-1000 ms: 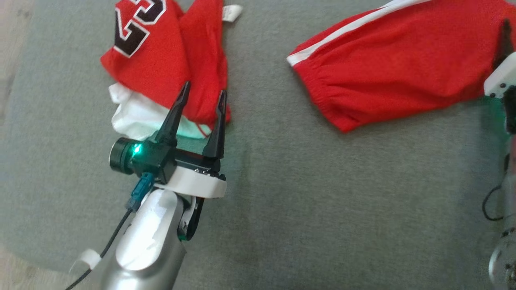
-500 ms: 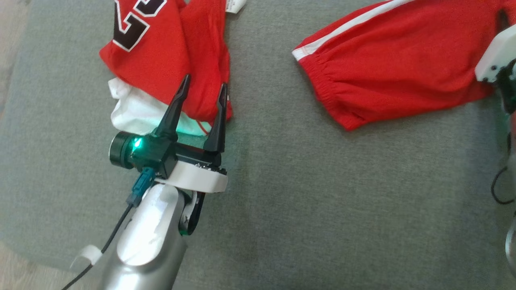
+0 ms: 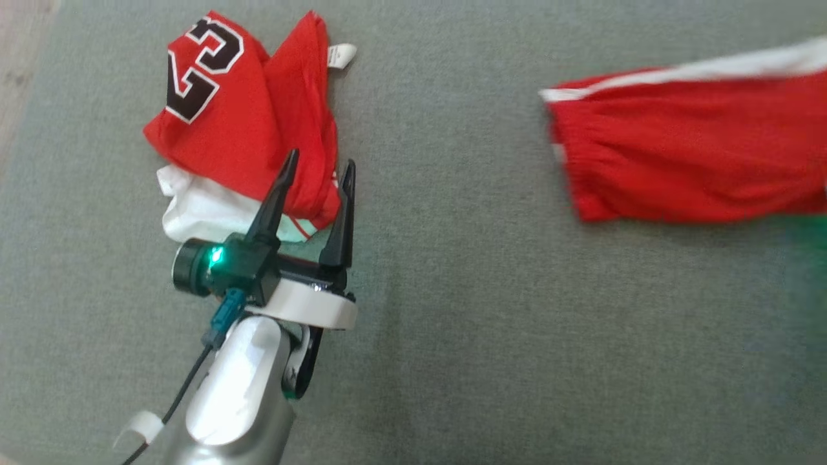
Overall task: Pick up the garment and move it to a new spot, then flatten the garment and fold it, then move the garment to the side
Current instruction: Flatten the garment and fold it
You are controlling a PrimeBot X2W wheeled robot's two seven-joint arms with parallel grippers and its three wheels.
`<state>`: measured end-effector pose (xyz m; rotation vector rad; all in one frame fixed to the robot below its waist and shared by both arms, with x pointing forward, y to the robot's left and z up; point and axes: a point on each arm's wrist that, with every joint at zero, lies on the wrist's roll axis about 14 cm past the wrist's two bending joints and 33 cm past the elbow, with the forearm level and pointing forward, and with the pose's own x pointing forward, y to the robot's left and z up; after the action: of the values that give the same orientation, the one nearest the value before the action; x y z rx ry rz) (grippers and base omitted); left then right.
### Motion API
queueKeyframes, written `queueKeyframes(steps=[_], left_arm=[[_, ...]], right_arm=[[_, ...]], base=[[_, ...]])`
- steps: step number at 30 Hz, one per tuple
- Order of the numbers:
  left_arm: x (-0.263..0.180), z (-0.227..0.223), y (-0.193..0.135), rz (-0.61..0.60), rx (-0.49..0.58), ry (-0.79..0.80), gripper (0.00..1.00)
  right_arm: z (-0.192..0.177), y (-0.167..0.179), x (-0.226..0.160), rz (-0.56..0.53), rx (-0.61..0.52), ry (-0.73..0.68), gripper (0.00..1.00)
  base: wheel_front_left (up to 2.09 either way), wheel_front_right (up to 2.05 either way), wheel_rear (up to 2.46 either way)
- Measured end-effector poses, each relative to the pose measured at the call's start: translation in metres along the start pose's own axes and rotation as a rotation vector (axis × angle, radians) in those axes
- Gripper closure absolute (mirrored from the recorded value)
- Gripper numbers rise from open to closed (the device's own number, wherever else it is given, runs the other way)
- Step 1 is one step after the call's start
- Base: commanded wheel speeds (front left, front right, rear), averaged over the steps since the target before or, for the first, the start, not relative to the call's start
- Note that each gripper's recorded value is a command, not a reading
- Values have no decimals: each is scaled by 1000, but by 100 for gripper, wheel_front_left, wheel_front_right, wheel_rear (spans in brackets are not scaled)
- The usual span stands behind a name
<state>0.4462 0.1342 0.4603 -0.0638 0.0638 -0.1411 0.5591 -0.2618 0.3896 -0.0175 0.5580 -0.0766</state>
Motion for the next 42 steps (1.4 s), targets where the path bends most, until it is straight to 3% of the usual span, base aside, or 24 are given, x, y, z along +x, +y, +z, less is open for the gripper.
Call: queueKeyframes(steps=[6,14,22,32,42], left_arm=[[-6,3,-3,-10,1,-6,0],[-12,2,0,1,1,-2,0],[-18,16,-3,-5,8,-37,0],[-34,28,-1,10,15,-66,0],[-45,25,8,42,6,-57,0]], right_arm=[[-10,-49,-19,-105,39,1,100],[-10,-51,-25,-125,79,-54,100],[27,-1,-35,-27,103,-205,100],[64,101,-60,196,138,-329,100],[25,163,-72,337,100,-251,100]], base=[[0,0,0],[0,0,0],[0,0,0],[0,0,0],[0,0,0]])
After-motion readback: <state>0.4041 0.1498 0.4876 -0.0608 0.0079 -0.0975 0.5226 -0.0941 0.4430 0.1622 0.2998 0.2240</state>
